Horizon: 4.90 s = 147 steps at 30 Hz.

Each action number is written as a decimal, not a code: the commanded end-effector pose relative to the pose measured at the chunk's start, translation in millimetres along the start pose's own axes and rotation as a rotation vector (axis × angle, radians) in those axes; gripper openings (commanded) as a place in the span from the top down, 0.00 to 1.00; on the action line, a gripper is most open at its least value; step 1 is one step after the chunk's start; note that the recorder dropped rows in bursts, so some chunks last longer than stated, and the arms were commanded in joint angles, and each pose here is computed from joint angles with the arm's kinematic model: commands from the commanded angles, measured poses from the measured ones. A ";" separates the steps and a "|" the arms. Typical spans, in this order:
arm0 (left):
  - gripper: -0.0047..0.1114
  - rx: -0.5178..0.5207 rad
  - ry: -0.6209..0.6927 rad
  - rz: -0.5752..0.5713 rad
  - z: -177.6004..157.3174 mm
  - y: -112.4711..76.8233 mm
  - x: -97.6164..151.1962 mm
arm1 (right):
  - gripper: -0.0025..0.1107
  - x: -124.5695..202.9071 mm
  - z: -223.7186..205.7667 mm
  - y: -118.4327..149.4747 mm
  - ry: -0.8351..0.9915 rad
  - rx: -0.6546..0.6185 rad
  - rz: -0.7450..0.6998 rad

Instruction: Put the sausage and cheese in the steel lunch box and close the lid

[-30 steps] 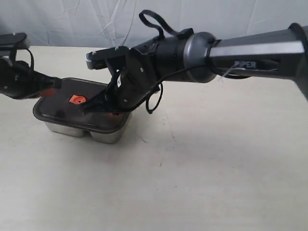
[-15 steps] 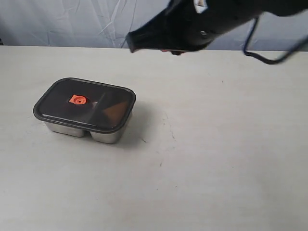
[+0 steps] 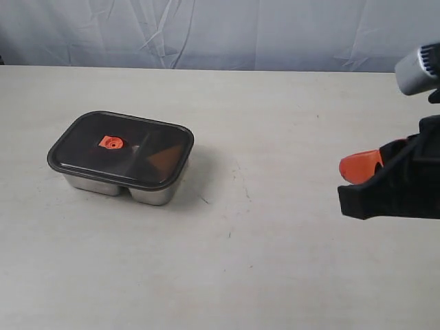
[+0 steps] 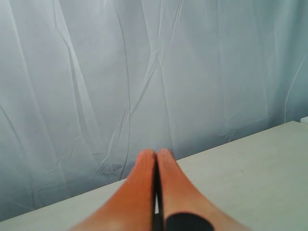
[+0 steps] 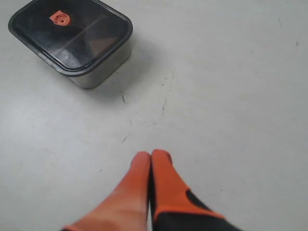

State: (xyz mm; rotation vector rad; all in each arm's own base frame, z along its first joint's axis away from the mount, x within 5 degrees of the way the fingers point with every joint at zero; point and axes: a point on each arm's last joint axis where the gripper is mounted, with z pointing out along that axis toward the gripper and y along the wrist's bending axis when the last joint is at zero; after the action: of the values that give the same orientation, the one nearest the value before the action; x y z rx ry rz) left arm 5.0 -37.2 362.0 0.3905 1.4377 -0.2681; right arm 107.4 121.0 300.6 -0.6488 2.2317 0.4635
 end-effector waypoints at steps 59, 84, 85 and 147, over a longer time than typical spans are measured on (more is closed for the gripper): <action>0.96 0.005 -0.001 -0.011 -0.8 -0.6 1.4 | 0.99 157.8 -12.6 -78.7 -0.487 0.545 0.230; 0.96 -0.007 -0.035 0.037 -7.5 -2.9 0.6 | 0.99 157.7 -12.5 -78.5 -0.489 0.541 0.237; 0.96 -0.015 -0.052 0.035 -9.6 -3.1 0.7 | 0.99 157.7 -12.5 -78.5 -0.489 0.541 0.237; 0.96 -0.484 0.236 -0.253 16.5 39.3 177.6 | 0.99 157.7 -12.5 -78.5 -0.490 0.540 0.238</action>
State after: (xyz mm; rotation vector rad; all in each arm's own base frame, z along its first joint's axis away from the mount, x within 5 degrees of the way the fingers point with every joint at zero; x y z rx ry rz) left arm 57.4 0.6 190.7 -0.1536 1.7511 -0.0730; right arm 53.0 3.4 181.0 0.0185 1.8600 0.1024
